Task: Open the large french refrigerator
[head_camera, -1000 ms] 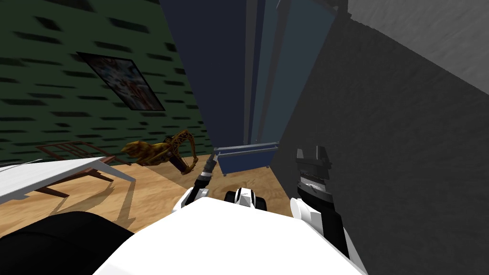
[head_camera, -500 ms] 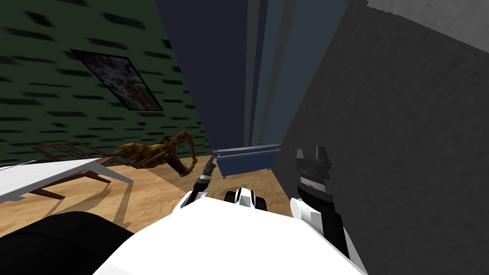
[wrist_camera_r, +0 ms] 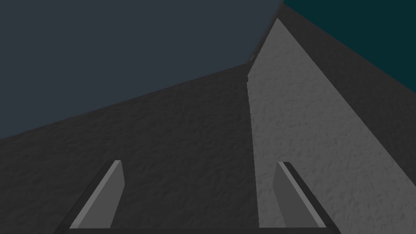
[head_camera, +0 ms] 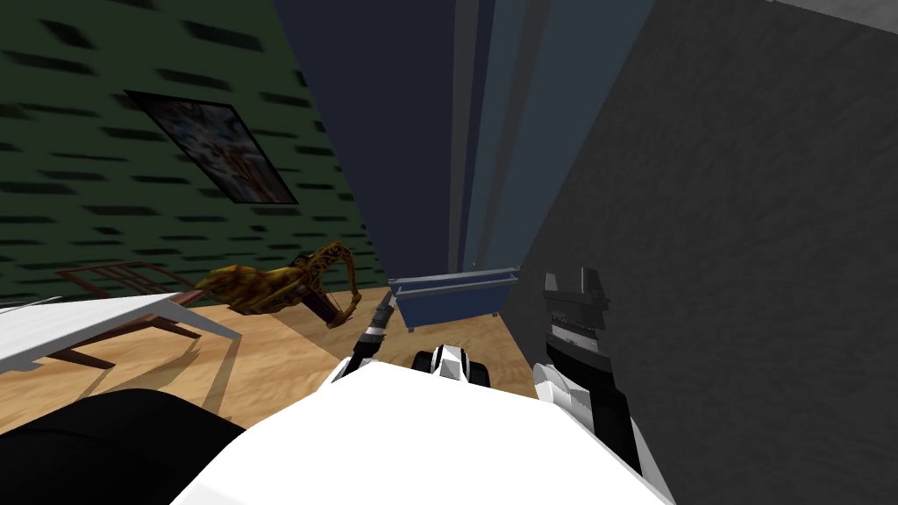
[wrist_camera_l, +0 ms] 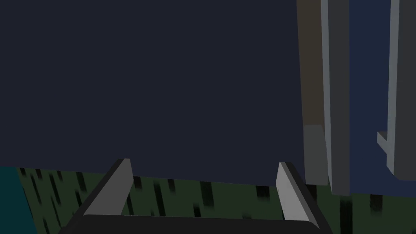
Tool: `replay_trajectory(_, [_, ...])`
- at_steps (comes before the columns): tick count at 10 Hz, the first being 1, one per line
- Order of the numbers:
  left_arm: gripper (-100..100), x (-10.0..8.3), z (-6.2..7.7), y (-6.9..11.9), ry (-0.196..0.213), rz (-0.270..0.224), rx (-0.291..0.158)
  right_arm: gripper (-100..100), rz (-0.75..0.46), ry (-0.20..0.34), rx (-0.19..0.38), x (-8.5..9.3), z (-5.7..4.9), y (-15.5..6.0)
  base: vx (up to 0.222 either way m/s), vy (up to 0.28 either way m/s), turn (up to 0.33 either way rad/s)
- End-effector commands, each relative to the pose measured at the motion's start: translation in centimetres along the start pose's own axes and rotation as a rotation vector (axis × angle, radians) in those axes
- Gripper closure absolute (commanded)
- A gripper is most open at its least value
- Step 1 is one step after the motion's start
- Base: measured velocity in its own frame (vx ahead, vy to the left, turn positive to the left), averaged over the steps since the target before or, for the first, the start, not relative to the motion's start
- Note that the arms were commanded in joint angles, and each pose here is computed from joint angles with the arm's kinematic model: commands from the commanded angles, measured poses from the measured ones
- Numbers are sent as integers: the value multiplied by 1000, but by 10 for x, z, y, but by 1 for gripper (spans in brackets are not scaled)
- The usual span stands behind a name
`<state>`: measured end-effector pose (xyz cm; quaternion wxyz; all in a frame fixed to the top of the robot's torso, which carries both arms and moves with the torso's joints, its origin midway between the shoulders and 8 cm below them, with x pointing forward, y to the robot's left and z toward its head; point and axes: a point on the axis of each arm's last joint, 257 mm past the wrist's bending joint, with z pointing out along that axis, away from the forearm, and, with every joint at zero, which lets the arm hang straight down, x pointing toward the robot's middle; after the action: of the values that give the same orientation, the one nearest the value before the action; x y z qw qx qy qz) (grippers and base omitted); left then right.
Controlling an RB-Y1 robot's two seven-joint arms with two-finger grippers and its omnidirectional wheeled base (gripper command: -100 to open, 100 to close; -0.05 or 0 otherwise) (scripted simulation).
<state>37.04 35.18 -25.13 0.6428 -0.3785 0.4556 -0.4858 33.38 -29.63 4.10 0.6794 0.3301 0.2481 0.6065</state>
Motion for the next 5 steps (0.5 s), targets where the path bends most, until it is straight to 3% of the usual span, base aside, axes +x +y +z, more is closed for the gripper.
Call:
replay_trajectory(1, [-100,-5,-11,17,-8,5,-29,0,0,0,0,0,0,0,98,6,22])
replay_trajectory(5, [-100,-9,-30,43,-20,9,-80,0,0,0,0,0,0,0,72,8,14])
